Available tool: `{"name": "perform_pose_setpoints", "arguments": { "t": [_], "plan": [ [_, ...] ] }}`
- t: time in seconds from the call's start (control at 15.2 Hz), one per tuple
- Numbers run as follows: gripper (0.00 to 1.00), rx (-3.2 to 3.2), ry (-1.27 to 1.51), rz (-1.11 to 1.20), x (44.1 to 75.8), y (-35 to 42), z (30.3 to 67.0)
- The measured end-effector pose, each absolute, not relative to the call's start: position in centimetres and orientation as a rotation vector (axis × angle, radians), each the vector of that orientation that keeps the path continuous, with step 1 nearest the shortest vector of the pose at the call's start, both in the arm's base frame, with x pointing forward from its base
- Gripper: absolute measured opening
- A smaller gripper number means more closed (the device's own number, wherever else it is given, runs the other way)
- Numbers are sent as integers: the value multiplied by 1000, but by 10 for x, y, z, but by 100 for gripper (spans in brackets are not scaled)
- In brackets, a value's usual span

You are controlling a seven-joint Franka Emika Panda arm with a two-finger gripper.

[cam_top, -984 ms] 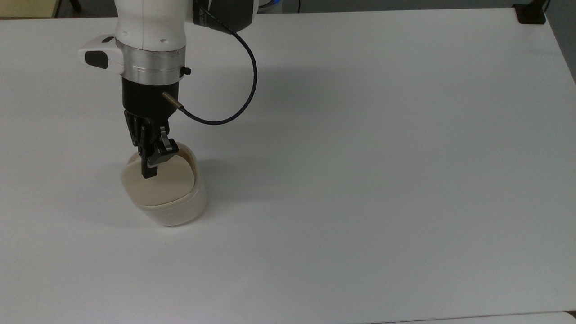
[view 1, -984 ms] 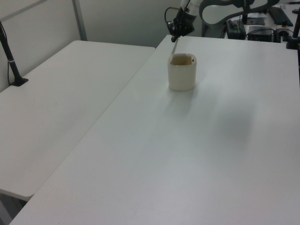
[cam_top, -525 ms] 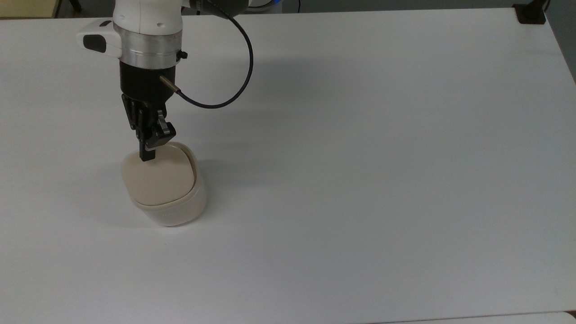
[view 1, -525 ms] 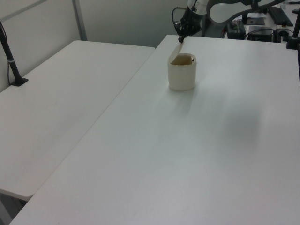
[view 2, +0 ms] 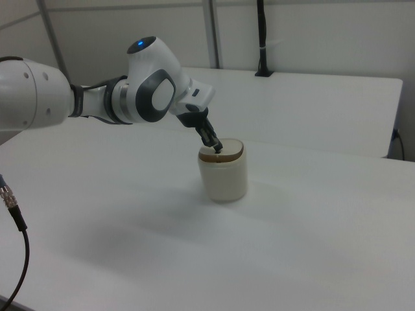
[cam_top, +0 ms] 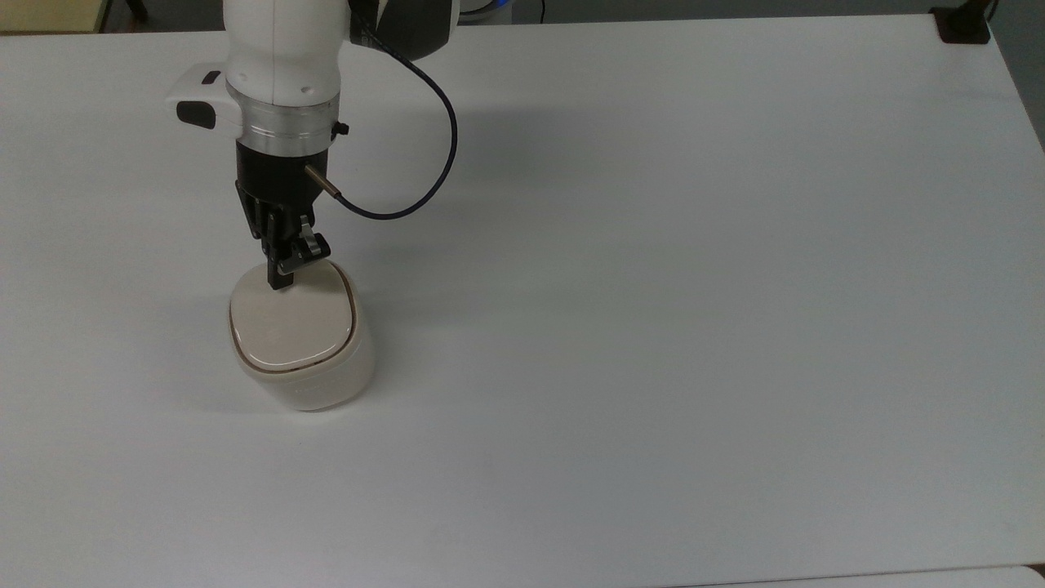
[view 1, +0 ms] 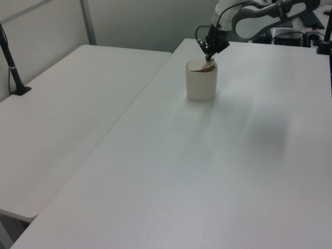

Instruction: Close the trash bin

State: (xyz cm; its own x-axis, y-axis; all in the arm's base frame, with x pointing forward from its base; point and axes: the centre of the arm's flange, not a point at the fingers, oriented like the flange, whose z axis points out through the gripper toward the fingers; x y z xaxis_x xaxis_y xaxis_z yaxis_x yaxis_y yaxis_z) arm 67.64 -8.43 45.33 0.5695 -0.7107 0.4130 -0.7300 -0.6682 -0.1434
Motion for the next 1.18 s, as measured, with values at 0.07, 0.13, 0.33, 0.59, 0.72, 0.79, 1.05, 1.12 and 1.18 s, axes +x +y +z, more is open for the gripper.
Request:
{"name": "perform_pose_setpoints", "arguments": {
  "t": [0.07, 0.13, 0.33, 0.59, 0.72, 0.79, 1.05, 1.12, 1.18],
  "plan": [
    [1, 2744, -1260, 687, 676, -85, 452],
    [1, 2744, -1261, 682, 675, -85, 450],
    [1, 2741, -1265, 661, 673, -88, 443],
    [1, 2738, -1249, 642, 670, -89, 436],
    [1, 2735, -1230, 640, 670, -87, 434],
    [1, 2734, -1222, 641, 670, -87, 434],
    [1, 2733, -1217, 642, 670, -87, 434],
    [1, 2733, -1218, 643, 670, -87, 434],
    [1, 2732, -1218, 643, 670, -87, 434]
  ]
}}
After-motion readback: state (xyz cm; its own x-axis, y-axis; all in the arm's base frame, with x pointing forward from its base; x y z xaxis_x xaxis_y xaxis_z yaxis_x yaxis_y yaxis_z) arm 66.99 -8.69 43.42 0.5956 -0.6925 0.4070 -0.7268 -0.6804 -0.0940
